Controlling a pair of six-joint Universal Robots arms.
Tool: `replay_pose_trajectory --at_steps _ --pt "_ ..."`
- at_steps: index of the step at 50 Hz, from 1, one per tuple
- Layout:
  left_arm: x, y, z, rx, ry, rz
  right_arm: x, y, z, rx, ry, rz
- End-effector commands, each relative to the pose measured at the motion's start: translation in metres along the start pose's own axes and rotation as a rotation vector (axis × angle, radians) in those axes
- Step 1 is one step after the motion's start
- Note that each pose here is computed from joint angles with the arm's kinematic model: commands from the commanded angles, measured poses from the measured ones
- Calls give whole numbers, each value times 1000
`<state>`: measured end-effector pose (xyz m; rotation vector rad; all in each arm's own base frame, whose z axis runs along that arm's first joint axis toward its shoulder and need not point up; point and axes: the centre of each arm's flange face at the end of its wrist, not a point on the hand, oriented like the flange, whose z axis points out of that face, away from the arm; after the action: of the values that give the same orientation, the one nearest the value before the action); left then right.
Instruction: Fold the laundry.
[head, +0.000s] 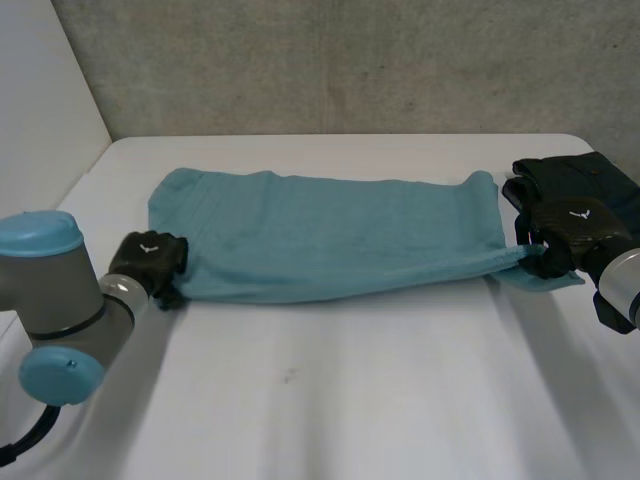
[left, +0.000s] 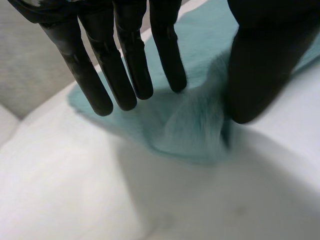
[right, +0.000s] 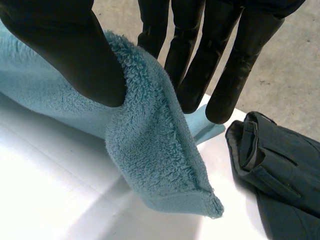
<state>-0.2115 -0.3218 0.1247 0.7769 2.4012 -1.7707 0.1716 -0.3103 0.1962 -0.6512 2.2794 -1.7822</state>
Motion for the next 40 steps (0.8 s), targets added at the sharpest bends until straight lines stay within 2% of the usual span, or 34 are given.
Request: replay_pose_trajectory --at_steps 1,6,12,16,19,23,26,30,35,40 --pt "-28 -6 10 30 -173 0 1 -3 1 13 4 -7" --pt "-43 -32 -3 100 -222 -6 4 -25 -2 75 17 -54" --pt "-69 -113 -65 343 -312 -5 9 -92 -33 207 69 -205" --pt "-81 -149 -109 438 -353 6 10 -132 -57 259 99 -311" --pt "-83 -159 -128 452 -350 30 9 -151 -70 252 103 -359" --pt "-76 -158 -141 421 -283 92 6 -158 -79 188 83 -389" --pt "-68 -149 -139 365 -225 150 5 -153 -78 130 62 -406" --pt "-61 -138 -128 306 -190 200 7 -128 -57 -9 15 -437" --pt "-54 -108 -81 170 -135 249 2 -100 -26 -147 13 -500" --pt "-52 -96 -39 115 -118 279 -10 -85 7 -194 21 -546"
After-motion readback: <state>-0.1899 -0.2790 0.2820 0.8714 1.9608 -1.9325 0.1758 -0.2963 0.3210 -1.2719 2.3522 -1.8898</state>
